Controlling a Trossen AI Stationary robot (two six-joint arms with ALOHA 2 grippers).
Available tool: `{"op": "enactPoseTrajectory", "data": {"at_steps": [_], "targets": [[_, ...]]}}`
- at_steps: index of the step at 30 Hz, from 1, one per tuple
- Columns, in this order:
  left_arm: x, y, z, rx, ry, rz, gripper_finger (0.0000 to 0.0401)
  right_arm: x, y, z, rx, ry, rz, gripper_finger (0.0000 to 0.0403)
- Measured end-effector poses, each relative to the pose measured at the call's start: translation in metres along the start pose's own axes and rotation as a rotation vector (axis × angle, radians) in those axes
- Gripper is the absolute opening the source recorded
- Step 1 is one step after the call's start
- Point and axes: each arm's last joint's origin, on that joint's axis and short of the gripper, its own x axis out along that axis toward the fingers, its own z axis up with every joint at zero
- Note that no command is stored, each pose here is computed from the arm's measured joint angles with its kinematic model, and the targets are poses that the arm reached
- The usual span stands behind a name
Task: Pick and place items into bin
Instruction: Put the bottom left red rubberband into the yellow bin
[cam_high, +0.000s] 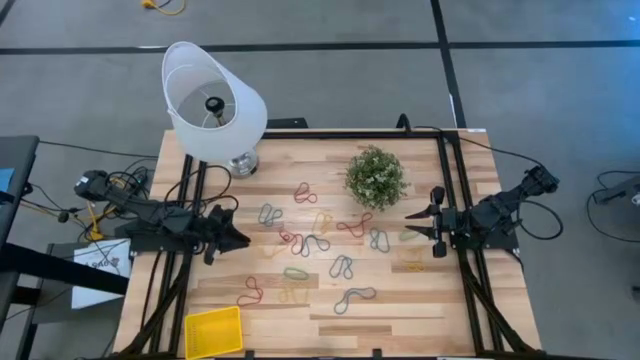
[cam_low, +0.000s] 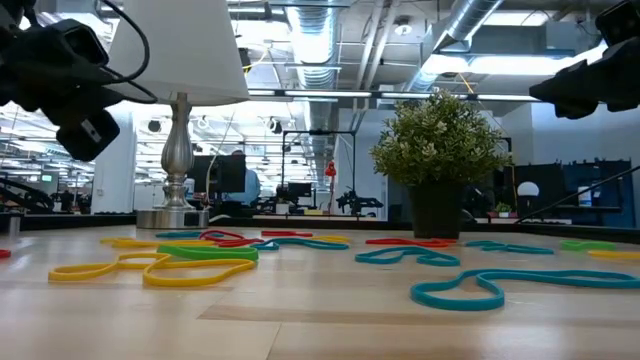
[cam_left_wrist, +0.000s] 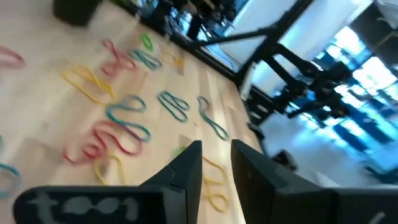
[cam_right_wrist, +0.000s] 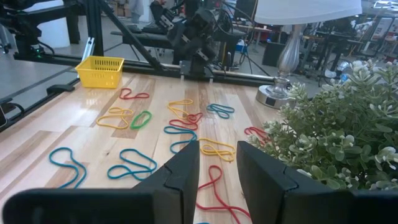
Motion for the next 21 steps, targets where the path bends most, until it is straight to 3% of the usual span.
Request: {"op": "enactPoseTrajectory", "data": {"at_steps": [3, 6, 14, 17, 21], "targets": [[0.000, -0.007, 0.004, 0.003, 0.036, -0.105, 0.0075, 0.000, 0.000, 0.000, 0.000, 0.000, 0.000, 0.0102], [-0.005, -0.023, 0.023, 0.065, 0.036, -0.160, 0.0075, 0.000, 0.000, 0.000, 0.000, 0.000, 0.000, 0.0102], [-0.011, -0.063, 0.068, 0.238, 0.299, 0.068, 0.0075, 0.000, 0.000, 0.000, 0.000, 0.000, 0.000, 0.0102], [0.003, -0.079, 0.073, 0.303, 0.400, 0.071, 0.0075, 0.000, 0.000, 0.000, 0.000, 0.000, 0.000, 0.0102], [0.025, -0.091, 0.062, 0.373, 0.539, 0.090, 0.0075, 0.000, 0.000, 0.000, -0.020, -0.005, -0.001, 0.0102]]}}
